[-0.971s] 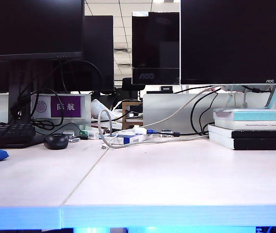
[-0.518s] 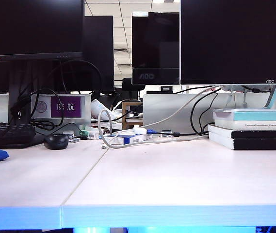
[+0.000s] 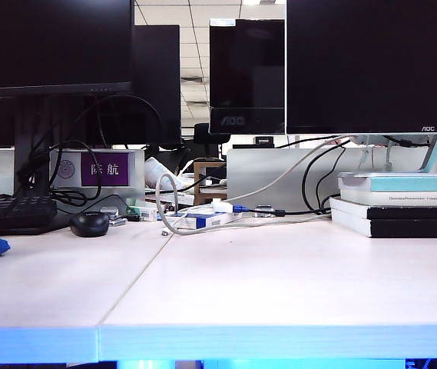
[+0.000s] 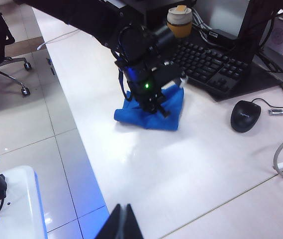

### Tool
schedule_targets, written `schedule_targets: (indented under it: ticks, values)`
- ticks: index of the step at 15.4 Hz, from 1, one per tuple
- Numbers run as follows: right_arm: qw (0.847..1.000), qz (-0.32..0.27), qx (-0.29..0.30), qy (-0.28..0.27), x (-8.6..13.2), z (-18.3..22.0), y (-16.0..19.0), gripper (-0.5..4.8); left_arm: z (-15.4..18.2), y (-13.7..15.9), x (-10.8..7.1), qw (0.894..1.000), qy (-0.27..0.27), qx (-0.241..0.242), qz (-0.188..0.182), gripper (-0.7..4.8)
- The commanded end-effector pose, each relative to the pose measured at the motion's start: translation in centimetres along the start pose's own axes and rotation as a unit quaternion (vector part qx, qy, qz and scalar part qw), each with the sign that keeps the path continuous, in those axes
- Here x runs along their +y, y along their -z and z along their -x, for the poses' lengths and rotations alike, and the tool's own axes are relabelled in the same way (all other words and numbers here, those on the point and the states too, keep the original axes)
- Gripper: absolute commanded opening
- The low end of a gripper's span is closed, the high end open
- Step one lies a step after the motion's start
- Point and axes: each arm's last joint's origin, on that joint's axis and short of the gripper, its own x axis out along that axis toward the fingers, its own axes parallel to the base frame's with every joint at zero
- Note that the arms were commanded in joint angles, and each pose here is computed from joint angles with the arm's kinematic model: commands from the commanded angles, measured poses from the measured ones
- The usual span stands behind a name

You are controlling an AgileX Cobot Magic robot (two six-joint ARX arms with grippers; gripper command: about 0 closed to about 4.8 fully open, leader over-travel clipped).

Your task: Wipe the table from left to right using the rag.

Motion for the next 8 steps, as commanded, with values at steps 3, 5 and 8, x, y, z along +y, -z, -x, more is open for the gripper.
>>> schedule_targets:
  ticks: [3, 5, 8]
  values:
    - [1.000, 0.004, -0.011, 0.001, 0.0, 0.2, -0.3, -0.01, -0.6, 3.1, -4.6, 0.982, 0.047, 0.142, -0.112, -0.06]
    - [1.000, 0.004, -0.009, 0.001, 0.0, 0.2, -0.2, -0.01, -0.4, 3.3, -6.1, 0.979, 0.051, 0.145, -0.137, -0.06]
    - [1.000, -0.004, 0.031, -0.001, 0.1, 0.2, 0.5, -0.01, -0.2, 3.7, -8.5, 0.971, 0.078, 0.149, -0.170, -0.06]
